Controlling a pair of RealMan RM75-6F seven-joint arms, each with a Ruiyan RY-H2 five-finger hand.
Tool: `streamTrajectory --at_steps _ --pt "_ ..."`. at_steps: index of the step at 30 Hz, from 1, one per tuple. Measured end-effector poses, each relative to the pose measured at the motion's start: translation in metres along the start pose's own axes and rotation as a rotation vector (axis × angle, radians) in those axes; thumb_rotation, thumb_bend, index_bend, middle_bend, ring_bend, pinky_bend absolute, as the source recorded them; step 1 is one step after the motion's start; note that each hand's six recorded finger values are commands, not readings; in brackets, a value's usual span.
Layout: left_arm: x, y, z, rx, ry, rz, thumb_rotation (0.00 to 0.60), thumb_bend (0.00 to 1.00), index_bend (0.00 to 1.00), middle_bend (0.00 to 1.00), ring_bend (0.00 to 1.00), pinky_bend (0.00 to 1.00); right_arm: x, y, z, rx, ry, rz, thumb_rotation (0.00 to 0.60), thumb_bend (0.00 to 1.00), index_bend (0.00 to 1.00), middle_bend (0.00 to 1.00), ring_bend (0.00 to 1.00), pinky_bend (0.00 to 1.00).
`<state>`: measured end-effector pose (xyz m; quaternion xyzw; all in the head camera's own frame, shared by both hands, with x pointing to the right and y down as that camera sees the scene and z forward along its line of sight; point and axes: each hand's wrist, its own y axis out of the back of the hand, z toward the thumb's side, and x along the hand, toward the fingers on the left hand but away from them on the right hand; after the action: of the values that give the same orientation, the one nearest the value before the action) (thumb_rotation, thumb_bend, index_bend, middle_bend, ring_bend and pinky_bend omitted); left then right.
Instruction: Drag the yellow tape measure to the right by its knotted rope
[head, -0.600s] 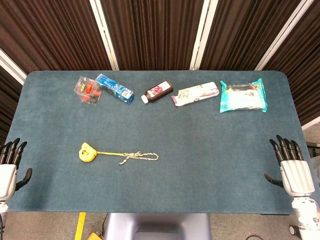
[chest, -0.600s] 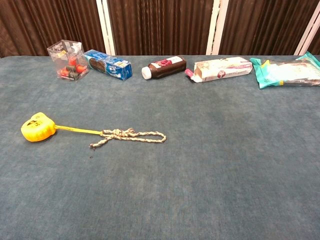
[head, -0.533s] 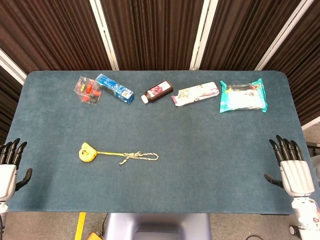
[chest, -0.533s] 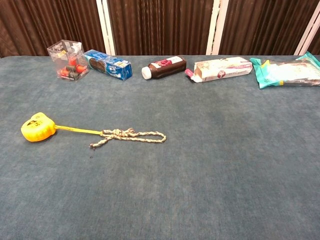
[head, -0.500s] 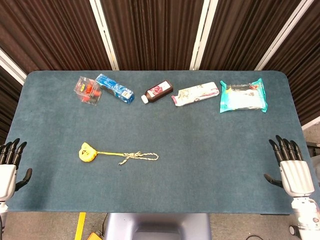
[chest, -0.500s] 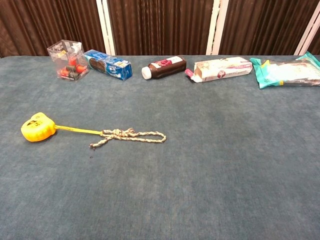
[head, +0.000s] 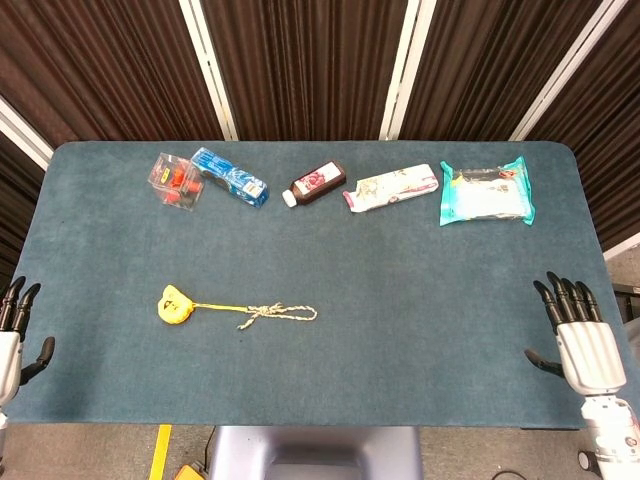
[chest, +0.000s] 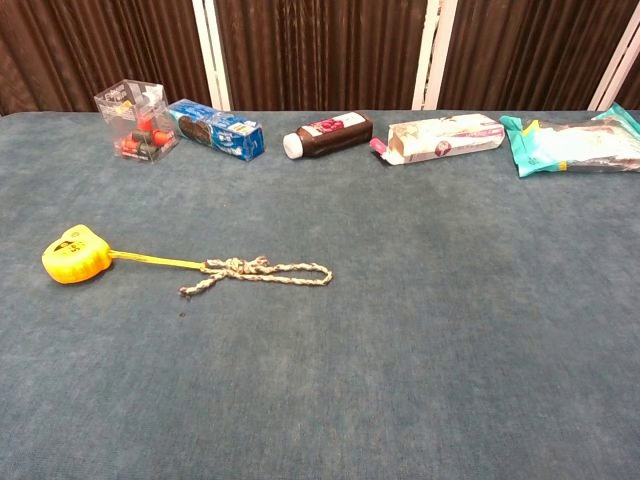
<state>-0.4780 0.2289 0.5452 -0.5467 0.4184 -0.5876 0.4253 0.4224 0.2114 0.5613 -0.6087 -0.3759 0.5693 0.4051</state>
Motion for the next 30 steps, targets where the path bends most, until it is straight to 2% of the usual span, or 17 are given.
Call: streamTrajectory --at_steps 6,11,17,22,26,30 --pt "-0.003 0.0 0.001 -0.012 -0.009 -0.01 0.6 0.39 0.06 0.0 0.0 0.09 -0.011 -0.007 0.008 -0.025 0.046 0.04 0.6 0.01 0.2 0.06 0.02 0.0" --pt "-0.003 0.0 -0.002 -0.02 0.005 -0.021 0.6 0.39 0.06 0.0 0.0 0.09 -0.039 -0.009 0.033 -0.031 0.131 0.08 0.6 0.08 0.24 0.06 0.02 0.0" --pt "-0.003 0.003 -0.005 -0.017 0.013 -0.009 0.6 0.39 0.06 0.0 0.0 0.09 -0.087 -0.008 0.091 0.053 0.287 0.11 0.6 0.13 0.27 0.06 0.03 0.0" --pt "-0.004 0.009 -0.014 -0.025 0.052 0.012 0.6 0.39 0.06 0.0 0.0 0.09 -0.127 -0.015 0.157 0.111 0.429 0.131 0.6 0.19 0.3 0.06 0.06 0.0" --pt "-0.006 0.012 -0.019 -0.028 0.066 0.02 0.6 0.39 0.06 0.0 0.0 0.1 -0.146 -0.03 0.196 0.147 0.482 0.163 0.6 0.2 0.31 0.06 0.06 0.0" --pt "-0.007 0.014 -0.021 -0.035 0.072 0.023 0.6 0.39 0.06 0.0 0.0 0.09 -0.159 -0.047 0.227 0.118 0.495 0.199 0.6 0.24 0.31 0.06 0.06 0.0"
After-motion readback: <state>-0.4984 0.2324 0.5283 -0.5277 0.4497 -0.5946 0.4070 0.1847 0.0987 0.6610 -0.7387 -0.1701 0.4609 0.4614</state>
